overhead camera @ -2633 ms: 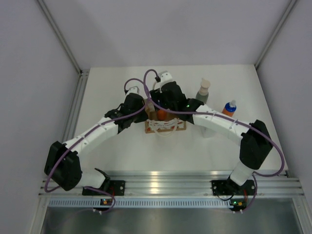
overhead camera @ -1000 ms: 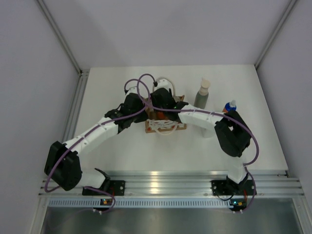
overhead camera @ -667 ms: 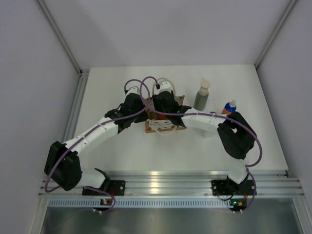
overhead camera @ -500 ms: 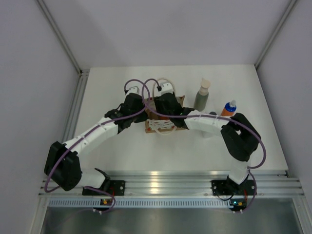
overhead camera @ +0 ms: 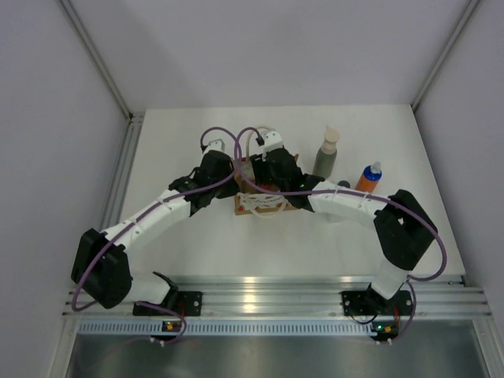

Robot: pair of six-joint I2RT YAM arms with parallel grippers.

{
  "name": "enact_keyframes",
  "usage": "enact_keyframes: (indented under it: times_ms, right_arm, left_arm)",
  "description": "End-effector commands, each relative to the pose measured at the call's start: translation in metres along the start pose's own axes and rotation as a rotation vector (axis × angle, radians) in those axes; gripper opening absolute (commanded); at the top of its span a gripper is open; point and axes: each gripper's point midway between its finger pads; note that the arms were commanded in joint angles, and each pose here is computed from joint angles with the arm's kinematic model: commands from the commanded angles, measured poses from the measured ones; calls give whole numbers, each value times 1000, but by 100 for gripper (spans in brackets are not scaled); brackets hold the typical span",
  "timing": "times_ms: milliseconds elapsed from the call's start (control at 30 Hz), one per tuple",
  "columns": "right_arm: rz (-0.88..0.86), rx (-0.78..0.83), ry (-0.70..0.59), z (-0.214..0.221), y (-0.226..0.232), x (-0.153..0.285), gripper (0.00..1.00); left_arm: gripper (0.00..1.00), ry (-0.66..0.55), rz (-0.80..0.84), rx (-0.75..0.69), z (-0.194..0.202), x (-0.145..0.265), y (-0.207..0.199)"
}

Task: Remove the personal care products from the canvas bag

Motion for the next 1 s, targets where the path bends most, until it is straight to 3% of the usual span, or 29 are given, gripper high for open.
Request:
enact_keyframes:
  times_ms: [0,400,700,967]
  right_arm:
    - [-48,-69,-242,-87,4,24,0]
    - [-87,-57,-265,-127,1,74,0]
    - [-149,-47,-275,-165,0,138,0]
    - [-134,-61,-239,-161,-20,192,0]
  left_arm:
    - [0,-30,11,6,-6,6,-2]
    - [0,-30,12,5,-7,5,-3]
    - [0,-29,6,10,-7,3,-2]
    - [0,-31,15,14,-8,6,-4]
Point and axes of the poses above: each gripper's point midway between its finger pads, its own x axis back along the fingers, its own y axis along the line the jaws close on, z = x × y, and after that the axes turned 3 degrees about -x, right-handed
